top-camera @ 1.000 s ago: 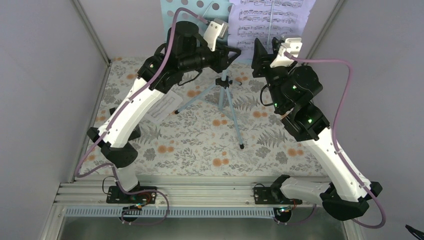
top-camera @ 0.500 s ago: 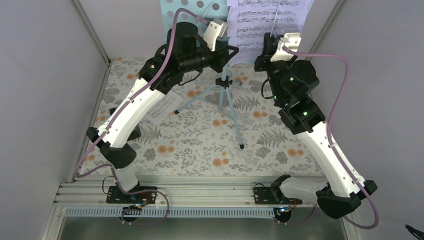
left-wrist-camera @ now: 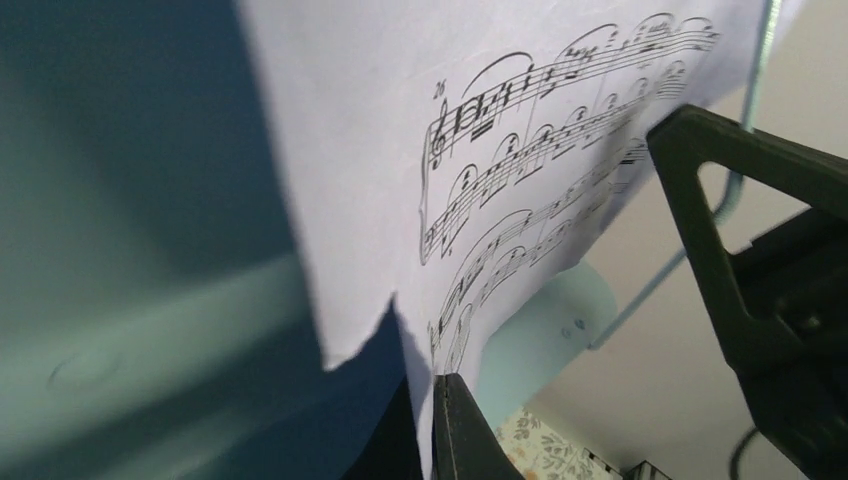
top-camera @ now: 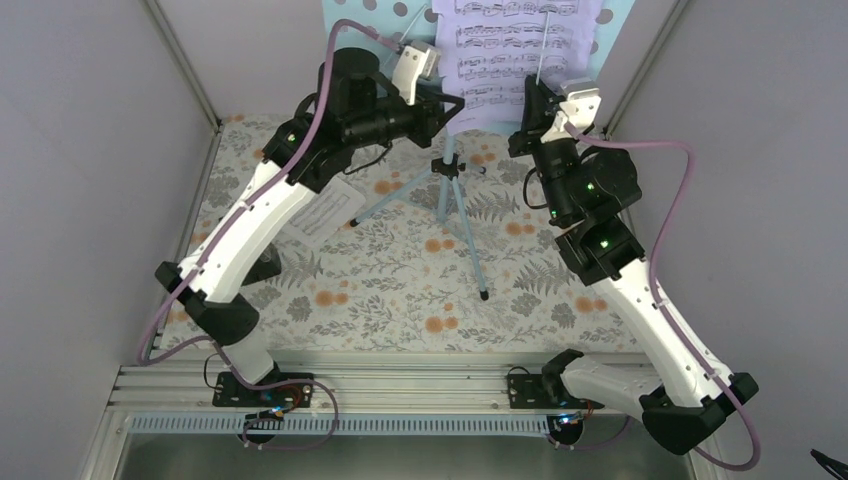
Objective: Pack up the instrument practice props
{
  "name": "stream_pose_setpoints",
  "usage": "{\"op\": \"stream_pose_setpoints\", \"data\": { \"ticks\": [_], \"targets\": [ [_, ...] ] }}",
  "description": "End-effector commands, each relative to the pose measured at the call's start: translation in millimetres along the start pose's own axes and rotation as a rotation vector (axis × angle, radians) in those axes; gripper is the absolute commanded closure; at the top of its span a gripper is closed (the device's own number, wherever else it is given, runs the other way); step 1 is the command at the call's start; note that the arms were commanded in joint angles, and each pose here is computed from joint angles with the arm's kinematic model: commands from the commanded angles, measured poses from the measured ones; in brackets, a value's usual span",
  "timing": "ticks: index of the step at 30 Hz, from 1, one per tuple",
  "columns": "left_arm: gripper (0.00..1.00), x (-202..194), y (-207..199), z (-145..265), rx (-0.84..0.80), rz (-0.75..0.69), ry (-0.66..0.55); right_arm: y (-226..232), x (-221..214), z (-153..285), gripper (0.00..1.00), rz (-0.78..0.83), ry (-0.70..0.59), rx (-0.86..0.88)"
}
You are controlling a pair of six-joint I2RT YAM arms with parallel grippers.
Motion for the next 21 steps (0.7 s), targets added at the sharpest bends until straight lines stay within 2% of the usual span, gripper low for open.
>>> {"op": "stream_pose_setpoints", "data": {
  "ticks": [1, 8, 11, 14, 17, 21],
  "targets": [
    [0.98, 12, -5, 40, -0.027, 0.018, -0.074, 0, 8, 0, 0.97, 0.008, -0.051, 0.007],
    [0.98, -19, 2, 95, 0.078, 0.061, -0.088, -2, 6, -4, 0.97, -0.016, -0.03, -0.006],
    [0.98, -47, -7, 115, 0.058, 0.042, -0.071, -3, 6, -6, 0.97, -0.024, -0.022, -0.015],
    [0.98, -93, -14, 126, -0.01, 0.096, 0.012, -4, 7, -7, 0.97, -0.035, -0.017, -0.018],
    [0.98, -150, -22, 132, -0.104, 0.221, 0.108, -4, 6, -7, 0.97, -0.047, -0.006, -0.021],
    [0.98, -211, -26, 154, -0.052, 0.364, 0.173, -5, 6, -5, 0.97, -0.063, -0.003, -0.016]
  ]
}}
Point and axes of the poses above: each gripper's point midway between its finger pads, its own z axis back along the fingers, its own y axis along the line the jaws close on, x = y × z, the point moved 10 cm from there along z, back along the fingers, and after that the axes turned 13 degrees about -z, right-handed, at the moved point
